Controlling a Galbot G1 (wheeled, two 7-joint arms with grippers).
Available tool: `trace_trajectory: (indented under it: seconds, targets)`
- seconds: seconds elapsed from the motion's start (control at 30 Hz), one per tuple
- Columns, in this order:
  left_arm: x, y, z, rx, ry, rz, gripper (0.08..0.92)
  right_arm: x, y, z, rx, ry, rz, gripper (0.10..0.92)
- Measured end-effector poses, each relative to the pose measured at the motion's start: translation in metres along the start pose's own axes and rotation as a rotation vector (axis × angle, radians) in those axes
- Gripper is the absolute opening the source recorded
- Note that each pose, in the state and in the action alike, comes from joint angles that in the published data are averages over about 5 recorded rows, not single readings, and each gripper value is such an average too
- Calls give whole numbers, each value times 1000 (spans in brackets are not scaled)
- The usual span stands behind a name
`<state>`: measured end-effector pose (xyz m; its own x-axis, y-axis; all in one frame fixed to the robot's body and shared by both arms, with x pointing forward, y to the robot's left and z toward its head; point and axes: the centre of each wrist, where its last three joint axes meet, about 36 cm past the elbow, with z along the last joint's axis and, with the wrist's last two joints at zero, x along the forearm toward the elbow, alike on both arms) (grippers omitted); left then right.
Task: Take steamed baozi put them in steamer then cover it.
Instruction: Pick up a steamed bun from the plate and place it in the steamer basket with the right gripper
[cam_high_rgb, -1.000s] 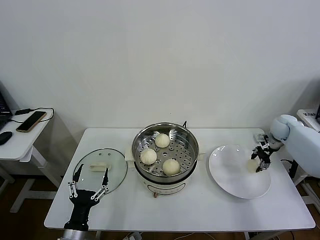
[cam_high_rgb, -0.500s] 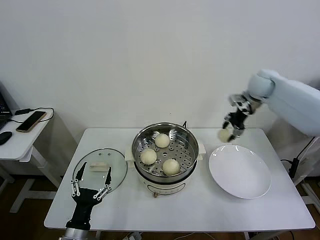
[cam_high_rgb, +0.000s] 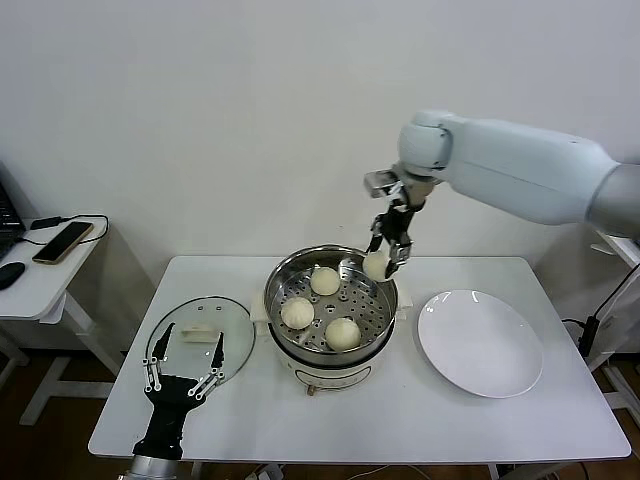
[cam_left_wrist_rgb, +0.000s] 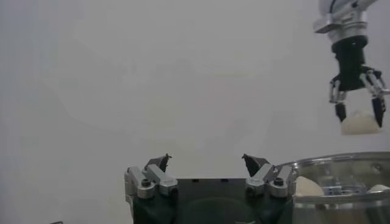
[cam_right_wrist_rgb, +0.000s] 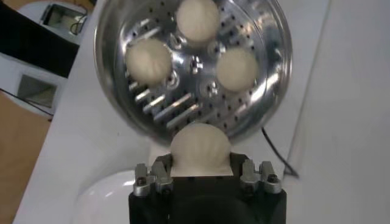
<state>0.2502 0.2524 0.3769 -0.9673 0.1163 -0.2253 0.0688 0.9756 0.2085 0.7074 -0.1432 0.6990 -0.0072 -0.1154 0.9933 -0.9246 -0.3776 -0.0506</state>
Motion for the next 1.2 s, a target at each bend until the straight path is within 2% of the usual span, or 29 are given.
trace_trajectory:
  seconds: [0.4, 0.97, 1.2]
  targets:
    - [0, 6, 0, -4, -1, -15, 823, -46, -13, -31, 37, 54, -52, 644]
    - [-1, 9, 1, -11, 1, -30, 823, -89, -16, -30, 45, 93, -80, 648]
    - [-1, 10, 0, -11, 1, -34, 823, -96, -16, -33, 60, 101, -71, 710]
